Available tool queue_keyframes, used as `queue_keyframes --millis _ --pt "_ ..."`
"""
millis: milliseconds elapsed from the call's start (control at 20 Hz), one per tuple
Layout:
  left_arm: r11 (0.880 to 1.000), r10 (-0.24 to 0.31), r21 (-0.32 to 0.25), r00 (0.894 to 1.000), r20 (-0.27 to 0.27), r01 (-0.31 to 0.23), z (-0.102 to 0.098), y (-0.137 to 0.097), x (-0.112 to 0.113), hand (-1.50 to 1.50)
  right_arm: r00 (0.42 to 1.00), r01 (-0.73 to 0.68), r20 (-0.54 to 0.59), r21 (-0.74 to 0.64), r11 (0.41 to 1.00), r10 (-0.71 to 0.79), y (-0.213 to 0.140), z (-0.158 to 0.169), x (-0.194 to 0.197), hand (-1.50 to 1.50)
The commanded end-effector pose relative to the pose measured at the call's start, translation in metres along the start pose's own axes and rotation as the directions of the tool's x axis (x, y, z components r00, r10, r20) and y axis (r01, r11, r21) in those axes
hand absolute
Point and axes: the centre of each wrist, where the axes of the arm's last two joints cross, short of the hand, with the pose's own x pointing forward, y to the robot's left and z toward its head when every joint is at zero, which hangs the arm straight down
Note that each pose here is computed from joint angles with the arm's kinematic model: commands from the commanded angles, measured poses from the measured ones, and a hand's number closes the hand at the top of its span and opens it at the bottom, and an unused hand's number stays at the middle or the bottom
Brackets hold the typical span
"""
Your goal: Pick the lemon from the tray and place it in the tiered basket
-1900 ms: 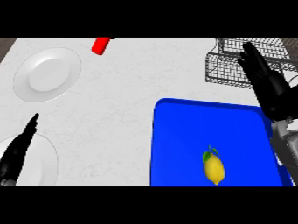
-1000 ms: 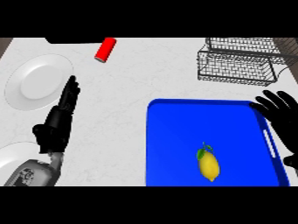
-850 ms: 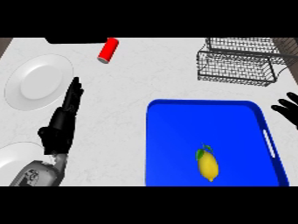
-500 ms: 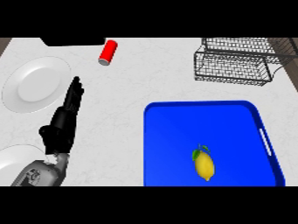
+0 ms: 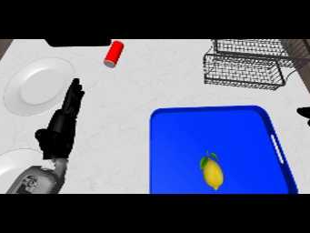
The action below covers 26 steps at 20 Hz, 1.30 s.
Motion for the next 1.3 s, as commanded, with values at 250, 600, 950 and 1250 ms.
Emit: queue_keyframes --millis 250,600,950,1250 --pt "1.000 0.016 -0.017 1.000 0.011 -0.016 -0.005 -0.005 0.005 0.00 0.987 -0.128 -0.093 0.062 0.990 0.134 0.047 -0.025 0.048 -1.50" --pt "1.000 0.004 -0.024 1.000 0.020 -0.003 0.004 -0.006 0.007 0.00 0.972 -0.156 -0.150 0.162 0.974 0.181 0.072 -0.035 0.059 -1.50" --pt "1.000 0.016 -0.017 1.000 0.014 -0.015 0.005 -0.010 0.014 0.00 0.942 -0.174 -0.245 0.234 0.957 0.231 0.078 -0.039 0.045 -1.50" --pt "1.000 0.011 -0.011 1.000 0.001 -0.011 -0.020 -0.001 0.008 0.00 0.922 -0.239 -0.257 0.215 0.947 0.291 0.080 -0.036 0.050 -1.50"
